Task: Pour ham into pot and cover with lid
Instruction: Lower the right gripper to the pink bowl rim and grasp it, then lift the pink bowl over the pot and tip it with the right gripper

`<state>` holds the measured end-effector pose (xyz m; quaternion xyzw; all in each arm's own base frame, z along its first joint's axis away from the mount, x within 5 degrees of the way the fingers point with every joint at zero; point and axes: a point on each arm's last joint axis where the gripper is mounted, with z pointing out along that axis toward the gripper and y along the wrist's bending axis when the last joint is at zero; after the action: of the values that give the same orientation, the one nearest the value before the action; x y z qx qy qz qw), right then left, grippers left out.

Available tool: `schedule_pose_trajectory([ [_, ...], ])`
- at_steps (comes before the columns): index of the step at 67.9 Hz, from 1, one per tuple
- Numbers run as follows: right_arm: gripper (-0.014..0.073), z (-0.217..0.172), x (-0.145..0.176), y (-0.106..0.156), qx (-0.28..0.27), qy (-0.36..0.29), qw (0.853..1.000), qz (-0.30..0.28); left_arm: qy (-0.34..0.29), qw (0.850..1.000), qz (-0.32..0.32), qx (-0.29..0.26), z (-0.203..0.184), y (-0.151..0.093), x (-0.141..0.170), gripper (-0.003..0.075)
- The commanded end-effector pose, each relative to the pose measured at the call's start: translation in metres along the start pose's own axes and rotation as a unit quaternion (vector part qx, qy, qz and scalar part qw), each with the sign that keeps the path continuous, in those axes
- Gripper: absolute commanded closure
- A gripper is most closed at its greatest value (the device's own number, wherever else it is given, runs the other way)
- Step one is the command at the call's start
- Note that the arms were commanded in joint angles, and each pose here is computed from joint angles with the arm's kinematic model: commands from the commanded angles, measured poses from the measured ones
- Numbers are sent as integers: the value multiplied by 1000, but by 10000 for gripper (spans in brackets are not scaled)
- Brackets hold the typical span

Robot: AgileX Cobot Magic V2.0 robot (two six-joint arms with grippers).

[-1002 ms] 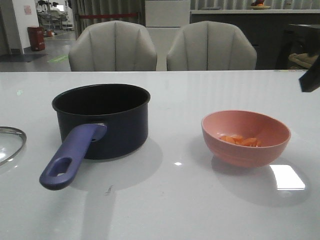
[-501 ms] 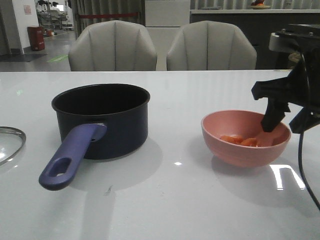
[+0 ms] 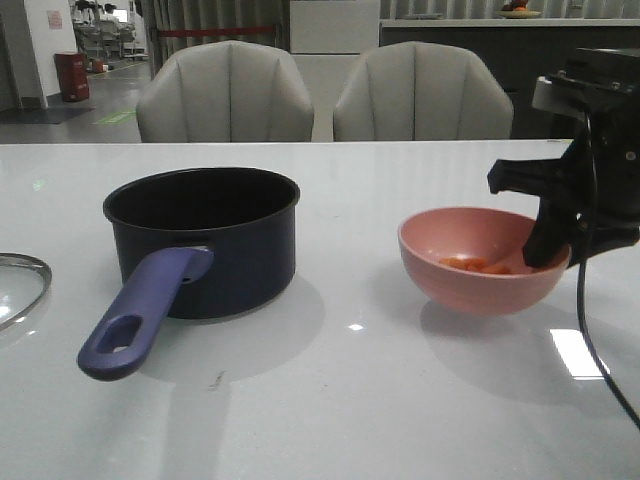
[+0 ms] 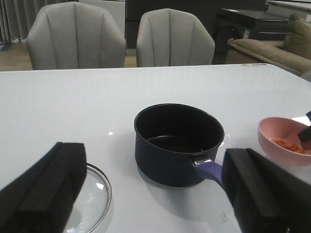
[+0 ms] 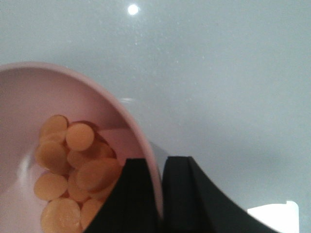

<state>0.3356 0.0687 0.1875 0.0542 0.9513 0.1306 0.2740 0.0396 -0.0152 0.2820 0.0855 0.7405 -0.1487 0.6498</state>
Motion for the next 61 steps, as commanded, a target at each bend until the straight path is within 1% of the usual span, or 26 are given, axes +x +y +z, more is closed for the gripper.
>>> schedule_pose_trajectory([
  [1,462,-41,-35,21,-35,-86,996,-17,-47,999,-2,8,-2,-2,-15,103],
  [4,462,-46,-39,27,-42,-84,995,-30,-47,999,-2,8,-2,-2,-15,103],
  [5,462,-51,-44,34,-50,-88,994,-42,-47,999,-2,8,-2,-2,-15,103],
  [6,462,-52,-45,35,-52,-88,994,-44,-47,999,-2,8,-2,-2,-15,103],
  [7,462,-57,-50,44,-62,-87,992,-61,-47,999,-2,8,-2,-2,-15,103],
  [8,462,-57,-50,44,-62,-87,992,-61,-47,999,-2,8,-2,-2,-15,103],
  [9,462,-61,-54,51,-70,-86,991,-74,-47,999,-2,8,-2,-2,-15,103],
  [10,462,-61,-53,53,-71,-82,991,-78,-47,999,-2,8,-2,-2,-15,103],
  [11,462,-66,-58,61,-80,-85,989,-89,-47,999,-2,8,-2,-2,-15,103],
  [15,462,-73,-65,80,-100,-84,985,-111,-47,999,-2,8,-2,-2,-15,103],
  [16,462,-73,-64,82,-102,-81,985,-113,-47,999,-2,8,-2,-2,-15,103],
  [19,462,-80,-70,100,-121,-86,980,-130,-47,999,-2,8,-2,-2,-15,103],
  [20,462,-79,-69,102,-122,-82,980,-132,-47,999,-2,8,-2,-2,-15,103],
  [24,460,-83,-73,122,-140,-88,975,-151,-47,999,-2,8,-2,-2,-15,103],
  [25,460,-84,-76,130,-148,-92,972,-157,-47,999,-2,8,-2,-2,-15,103],
  [33,460,-86,-81,164,-174,-117,960,-186,-47,999,-2,8,-2,-2,-15,103],
  [38,460,-87,-82,182,-178,-157,948,-212,-47,999,-2,8,-2,-2,-15,103],
  [40,460,-89,-82,188,-178,-187,940,-222,-47,999,-2,8,-2,-2,-15,103],
  [42,460,-89,-81,193,-179,-202,935,-231,-47,999,-2,8,-2,-2,-15,103],
  [46,460,-91,-80,203,-181,-255,918,-245,-47,999,-2,8,-2,-2,-15,103],
  [48,460,-91,-79,205,-183,-269,913,-247,-47,999,-2,8,-2,-2,-15,103],
  [52,460,-91,-77,212,-191,-314,897,-244,-47,999,-2,8,-2,-2,-15,103],
  [57,460,-86,-71,213,-194,-361,880,-242,-47,999,-2,8,-2,-2,-15,103],
  [59,460,-86,-70,213,-194,-389,868,-239,-47,999,-2,8,-2,-2,-15,103],
  [60,460,-84,-68,212,-193,-391,868,-239,-47,999,-2,8,-2,-2,-15,103],
  [61,460,-83,-67,212,-191,-401,863,-240,-47,999,-2,8,-2,-2,-15,103],
])
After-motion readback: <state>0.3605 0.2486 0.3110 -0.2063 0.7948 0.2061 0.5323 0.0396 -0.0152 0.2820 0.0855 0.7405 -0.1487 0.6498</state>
